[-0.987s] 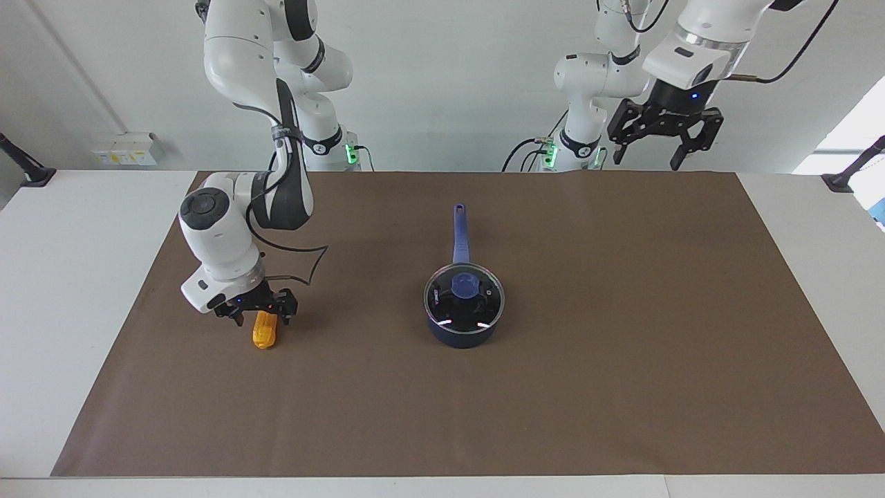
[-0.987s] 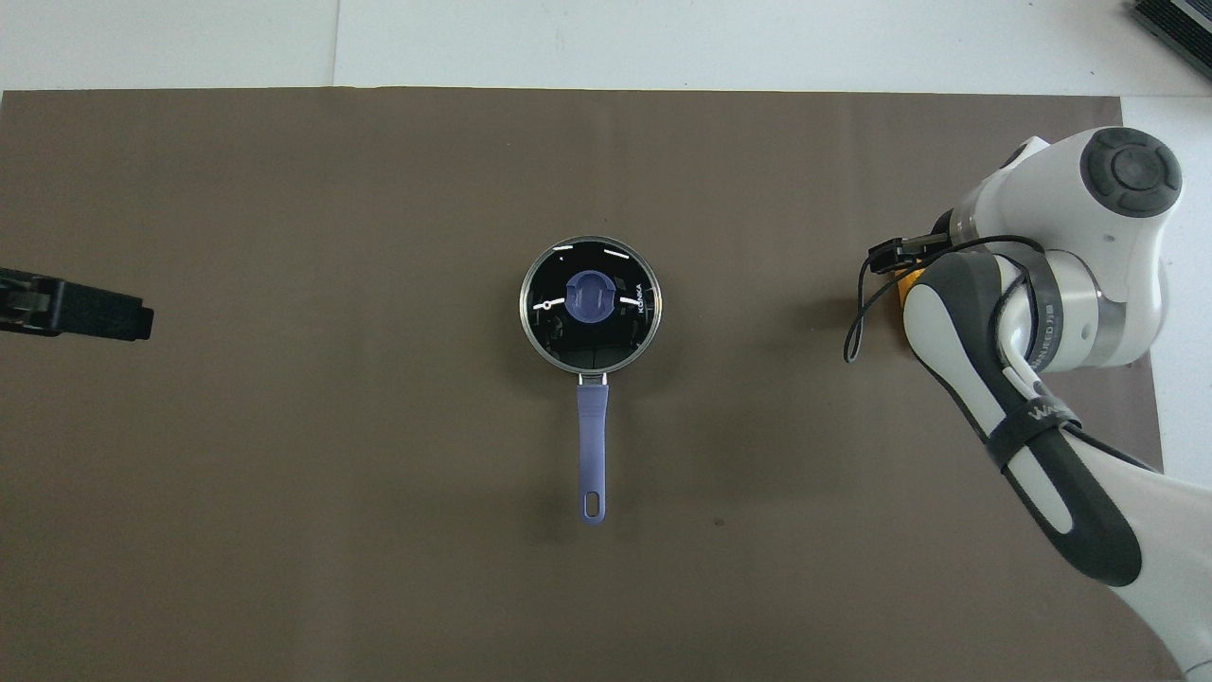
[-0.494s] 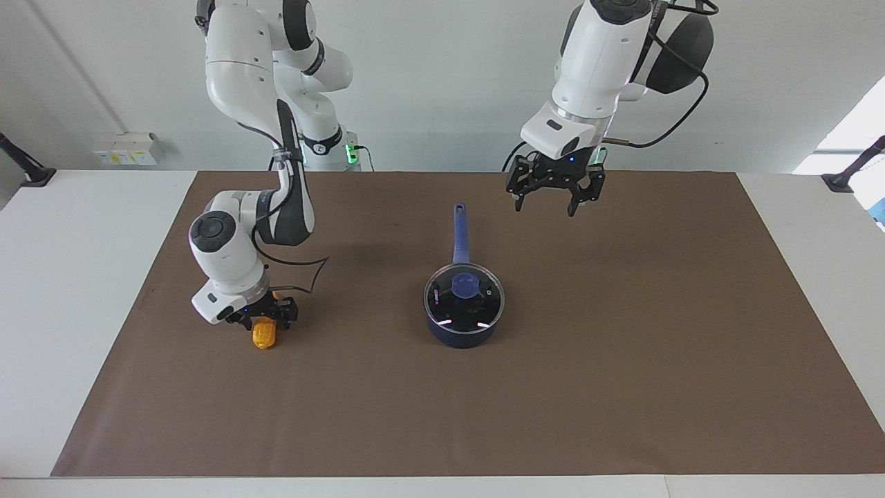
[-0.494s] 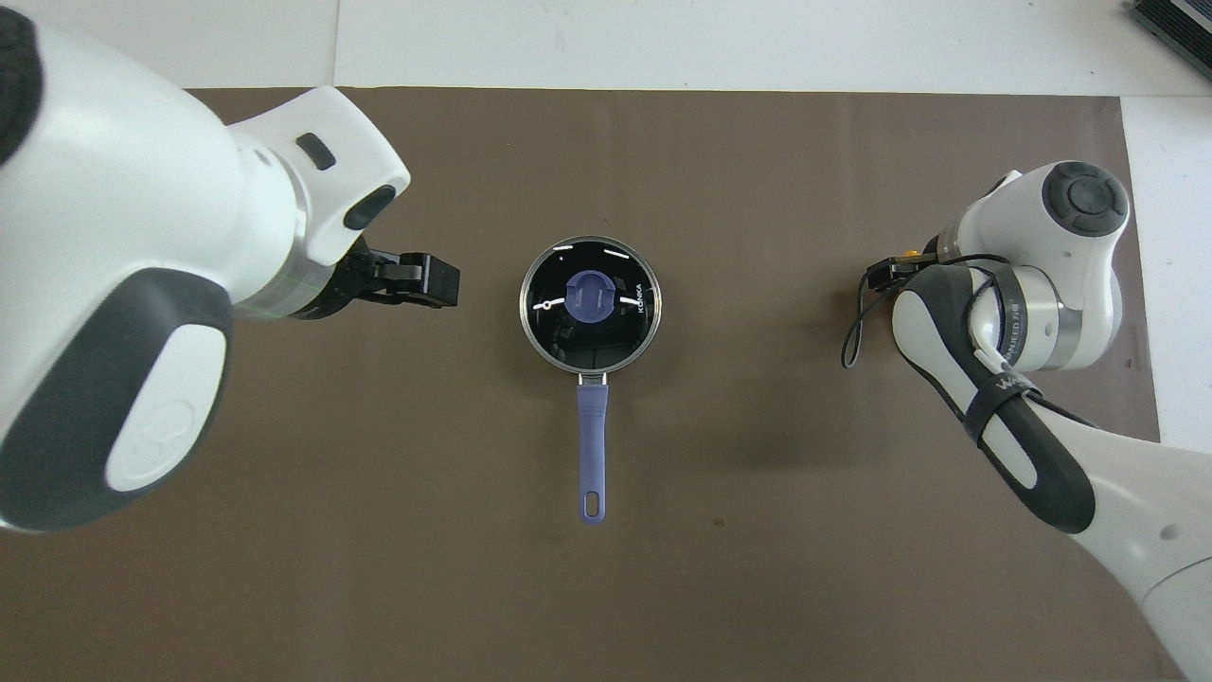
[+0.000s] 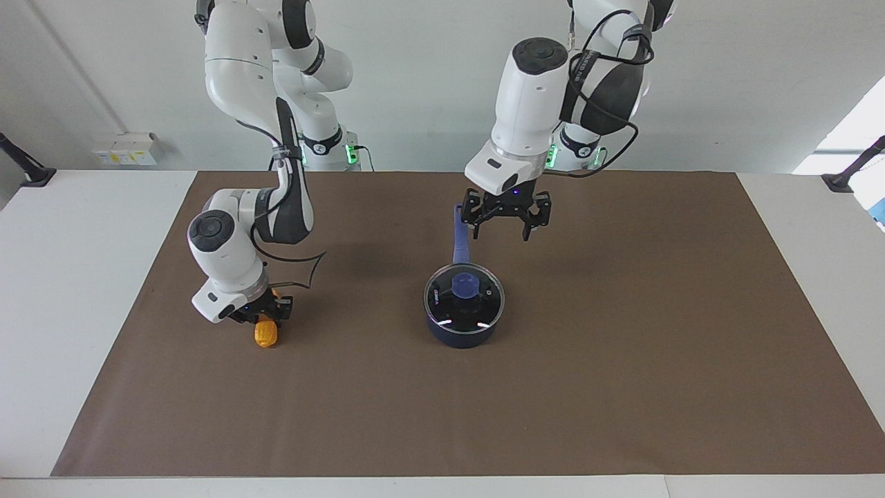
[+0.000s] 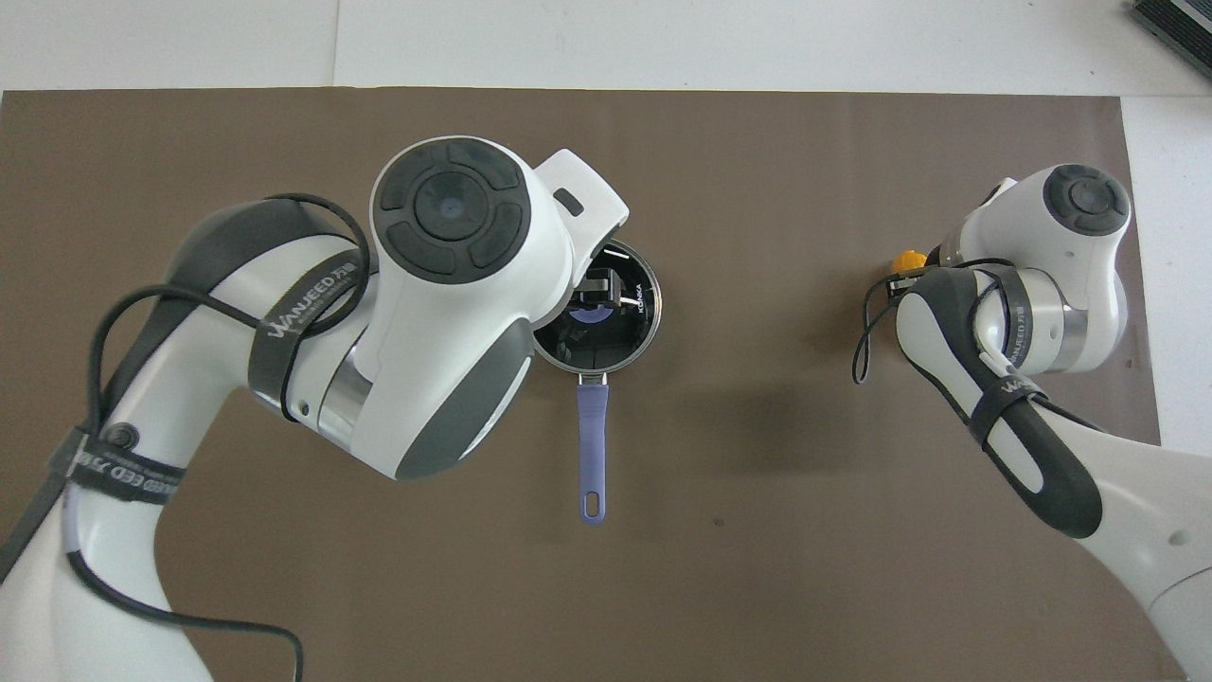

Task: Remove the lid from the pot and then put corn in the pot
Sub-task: 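Grasp the glass lid knob with the left gripper while the right gripper lifts the corn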

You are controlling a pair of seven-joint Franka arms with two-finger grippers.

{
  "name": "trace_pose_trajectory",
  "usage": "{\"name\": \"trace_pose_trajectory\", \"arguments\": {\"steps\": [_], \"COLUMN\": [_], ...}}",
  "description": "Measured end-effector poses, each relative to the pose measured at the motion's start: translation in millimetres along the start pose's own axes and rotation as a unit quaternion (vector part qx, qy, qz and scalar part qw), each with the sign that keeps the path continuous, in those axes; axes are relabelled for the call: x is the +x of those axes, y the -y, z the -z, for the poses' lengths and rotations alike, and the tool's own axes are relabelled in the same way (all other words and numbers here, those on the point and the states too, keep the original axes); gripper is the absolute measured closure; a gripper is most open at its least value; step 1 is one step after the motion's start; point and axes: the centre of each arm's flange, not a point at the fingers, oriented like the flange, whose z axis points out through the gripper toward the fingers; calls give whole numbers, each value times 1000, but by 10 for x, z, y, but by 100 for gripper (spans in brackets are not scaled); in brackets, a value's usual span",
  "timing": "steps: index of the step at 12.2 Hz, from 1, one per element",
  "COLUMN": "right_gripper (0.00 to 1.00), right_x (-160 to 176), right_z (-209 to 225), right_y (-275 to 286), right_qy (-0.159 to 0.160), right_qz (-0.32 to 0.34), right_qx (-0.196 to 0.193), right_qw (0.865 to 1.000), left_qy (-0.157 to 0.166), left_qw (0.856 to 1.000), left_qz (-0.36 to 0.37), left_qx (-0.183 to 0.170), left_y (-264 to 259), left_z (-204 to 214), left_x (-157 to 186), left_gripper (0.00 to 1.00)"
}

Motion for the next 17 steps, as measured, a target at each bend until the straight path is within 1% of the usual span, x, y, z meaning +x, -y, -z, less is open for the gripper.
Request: {"name": "trace_pose_trajectory", "arguments": {"steps": [1,2,3,4,5,7,8,9,13,17], "right_gripper": [59,59,59,59,59,59,59,59,59,59], "right_x": [42,76,91,72,26,-54,-71,-75,-65,-54], "right_z": [190,421,678,900,1088,1323,1369,1369,1356,1324], "right_y": [84,210,349,463,597,963,1131,1186,1050,851], "right_qy": [3,-1,-13,-23,-26,-29,-32,-32,-32,-32], "right_qz": [7,17,28,35,40,32,28,26,14,-1], "right_qx": [0,0,0,0,1,4,4,5,4,3], "right_qw": [1000,1000,1000,999,999,999,999,999,999,999], "left_qy": [-1,-3,-5,-7,-12,-18,-21,-22,-25,-30], "left_qw": [1000,1000,1000,1000,1000,1000,1000,1000,1000,999], "left_qz": [0,-1,0,-1,-3,-2,-1,0,-9,-10], "left_qx": [-2,-4,-4,0,4,3,2,1,15,12], "left_y": [-71,-116,-173,-230,-292,-326,-320,-317,-318,-335], "left_z": [-120,-217,-320,-438,-557,-710,-783,-830,-1066,-1123], "left_x": [-9,-19,-43,-63,-72,-35,-5,15,50,69], "left_gripper": [0,0,0,0,0,0,0,0,0,0]}}
